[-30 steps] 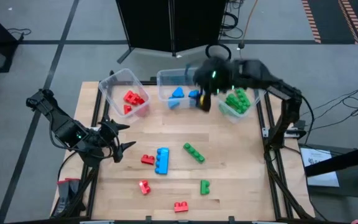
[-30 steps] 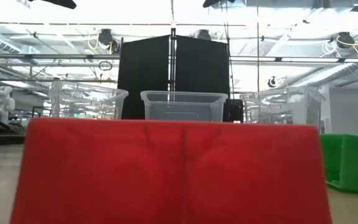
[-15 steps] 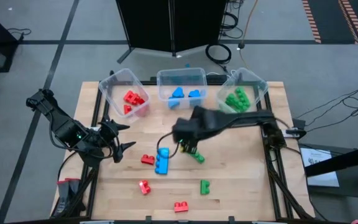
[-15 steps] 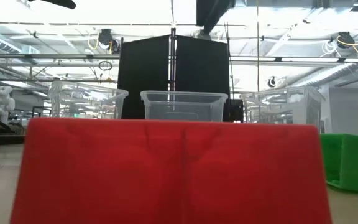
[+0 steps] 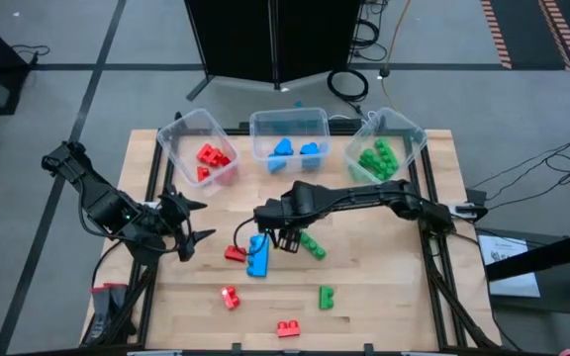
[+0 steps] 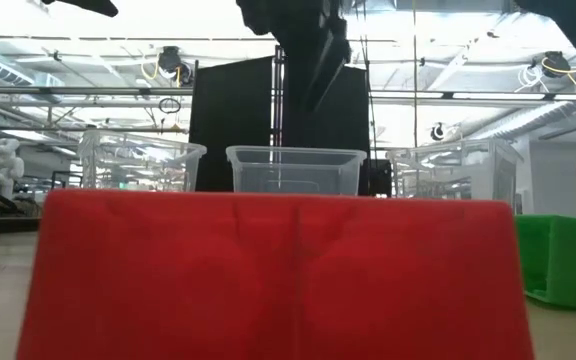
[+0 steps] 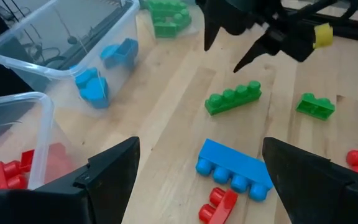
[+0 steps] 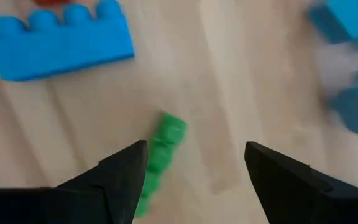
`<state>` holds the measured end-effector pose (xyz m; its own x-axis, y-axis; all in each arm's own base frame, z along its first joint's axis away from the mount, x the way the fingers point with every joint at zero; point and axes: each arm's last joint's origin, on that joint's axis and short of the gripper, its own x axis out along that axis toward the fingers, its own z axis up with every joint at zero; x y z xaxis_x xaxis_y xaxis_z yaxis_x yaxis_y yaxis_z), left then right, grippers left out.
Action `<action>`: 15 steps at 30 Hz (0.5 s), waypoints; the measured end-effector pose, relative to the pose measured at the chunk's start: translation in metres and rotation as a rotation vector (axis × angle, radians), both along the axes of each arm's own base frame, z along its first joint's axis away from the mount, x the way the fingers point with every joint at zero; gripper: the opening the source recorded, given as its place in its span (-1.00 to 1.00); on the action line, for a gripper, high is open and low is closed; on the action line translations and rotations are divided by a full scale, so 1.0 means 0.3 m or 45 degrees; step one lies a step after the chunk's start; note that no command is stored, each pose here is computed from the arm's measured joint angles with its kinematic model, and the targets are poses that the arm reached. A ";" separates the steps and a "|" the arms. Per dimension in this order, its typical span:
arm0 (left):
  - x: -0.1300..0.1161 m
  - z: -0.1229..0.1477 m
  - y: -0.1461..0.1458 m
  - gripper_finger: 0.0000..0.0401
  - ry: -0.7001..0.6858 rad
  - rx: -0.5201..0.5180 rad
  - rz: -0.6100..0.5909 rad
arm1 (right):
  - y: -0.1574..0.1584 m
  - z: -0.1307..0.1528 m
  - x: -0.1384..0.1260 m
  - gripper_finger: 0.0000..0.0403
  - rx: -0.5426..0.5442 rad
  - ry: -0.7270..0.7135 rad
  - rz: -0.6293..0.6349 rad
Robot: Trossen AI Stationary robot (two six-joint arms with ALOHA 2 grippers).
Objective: Sort blocks
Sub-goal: Put the green game piece into the right transparent bin
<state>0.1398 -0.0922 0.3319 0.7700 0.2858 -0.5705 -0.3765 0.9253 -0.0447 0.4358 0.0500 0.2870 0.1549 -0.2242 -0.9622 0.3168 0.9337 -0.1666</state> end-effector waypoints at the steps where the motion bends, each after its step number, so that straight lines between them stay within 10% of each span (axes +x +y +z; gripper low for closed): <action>1: 0.000 0.000 0.000 0.68 0.005 -0.005 -0.005 | 0.001 0.005 0.003 0.32 0.035 -0.020 -0.001; 15: -0.003 -0.005 -0.001 0.68 0.043 -0.018 -0.031 | 0.195 0.373 -0.159 0.32 0.172 -0.600 0.564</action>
